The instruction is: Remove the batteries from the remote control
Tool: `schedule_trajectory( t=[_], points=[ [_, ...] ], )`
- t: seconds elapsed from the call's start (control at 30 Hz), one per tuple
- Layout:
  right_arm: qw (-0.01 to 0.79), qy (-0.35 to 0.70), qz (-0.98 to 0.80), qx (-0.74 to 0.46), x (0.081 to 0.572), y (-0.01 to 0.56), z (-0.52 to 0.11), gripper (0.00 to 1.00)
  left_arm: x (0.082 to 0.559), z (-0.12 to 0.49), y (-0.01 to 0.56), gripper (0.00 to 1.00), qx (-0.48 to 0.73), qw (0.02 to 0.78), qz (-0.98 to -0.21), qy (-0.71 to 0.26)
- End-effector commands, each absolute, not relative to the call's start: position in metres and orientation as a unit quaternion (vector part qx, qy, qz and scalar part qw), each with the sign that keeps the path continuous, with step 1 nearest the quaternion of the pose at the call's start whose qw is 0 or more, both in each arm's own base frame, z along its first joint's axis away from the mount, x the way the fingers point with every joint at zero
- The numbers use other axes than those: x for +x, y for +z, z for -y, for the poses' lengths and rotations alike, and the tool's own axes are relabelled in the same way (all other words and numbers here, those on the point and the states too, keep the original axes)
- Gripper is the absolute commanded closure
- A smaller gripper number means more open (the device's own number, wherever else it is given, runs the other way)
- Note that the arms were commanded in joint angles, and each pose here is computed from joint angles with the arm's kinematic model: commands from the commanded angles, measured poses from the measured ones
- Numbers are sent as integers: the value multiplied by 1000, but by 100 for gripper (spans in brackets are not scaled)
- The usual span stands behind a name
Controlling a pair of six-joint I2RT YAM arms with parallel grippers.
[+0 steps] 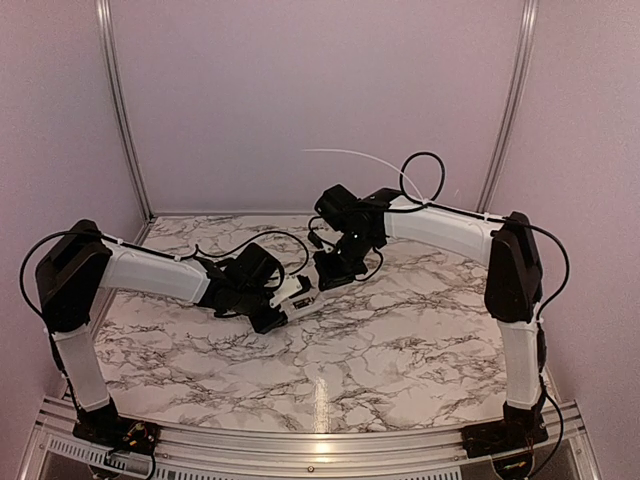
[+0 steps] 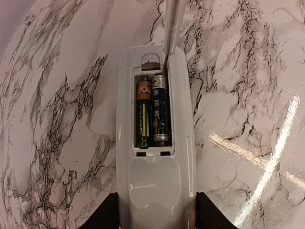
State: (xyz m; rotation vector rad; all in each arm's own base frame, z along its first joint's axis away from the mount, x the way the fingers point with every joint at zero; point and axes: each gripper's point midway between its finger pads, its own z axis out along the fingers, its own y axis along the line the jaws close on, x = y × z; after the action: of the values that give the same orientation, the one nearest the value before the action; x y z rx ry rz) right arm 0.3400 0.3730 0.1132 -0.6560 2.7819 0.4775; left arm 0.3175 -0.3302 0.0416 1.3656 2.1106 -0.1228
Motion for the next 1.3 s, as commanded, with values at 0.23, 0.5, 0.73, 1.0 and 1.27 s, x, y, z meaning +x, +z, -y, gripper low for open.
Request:
schedule_trajectory(
  t=[0.23,0.5,0.73,1.0,1.27],
  points=[
    [115,125,-960,-224,345,98,-367,100,323,343,75,89,512,357,-779,-65],
    [109,135,-954,-244,339,97,-377,100,321,336,71,91,517,376,-767,-56],
    [97,144,-948,-266,331,91,-385,100,315,326,69,92,534,415,-735,-44],
    [85,141,-944,-285,325,81,-392,100,319,325,70,92,532,426,-731,-31],
    [88,129,-942,-296,326,82,-396,100,321,328,71,92,534,424,-731,-28]
  ],
)
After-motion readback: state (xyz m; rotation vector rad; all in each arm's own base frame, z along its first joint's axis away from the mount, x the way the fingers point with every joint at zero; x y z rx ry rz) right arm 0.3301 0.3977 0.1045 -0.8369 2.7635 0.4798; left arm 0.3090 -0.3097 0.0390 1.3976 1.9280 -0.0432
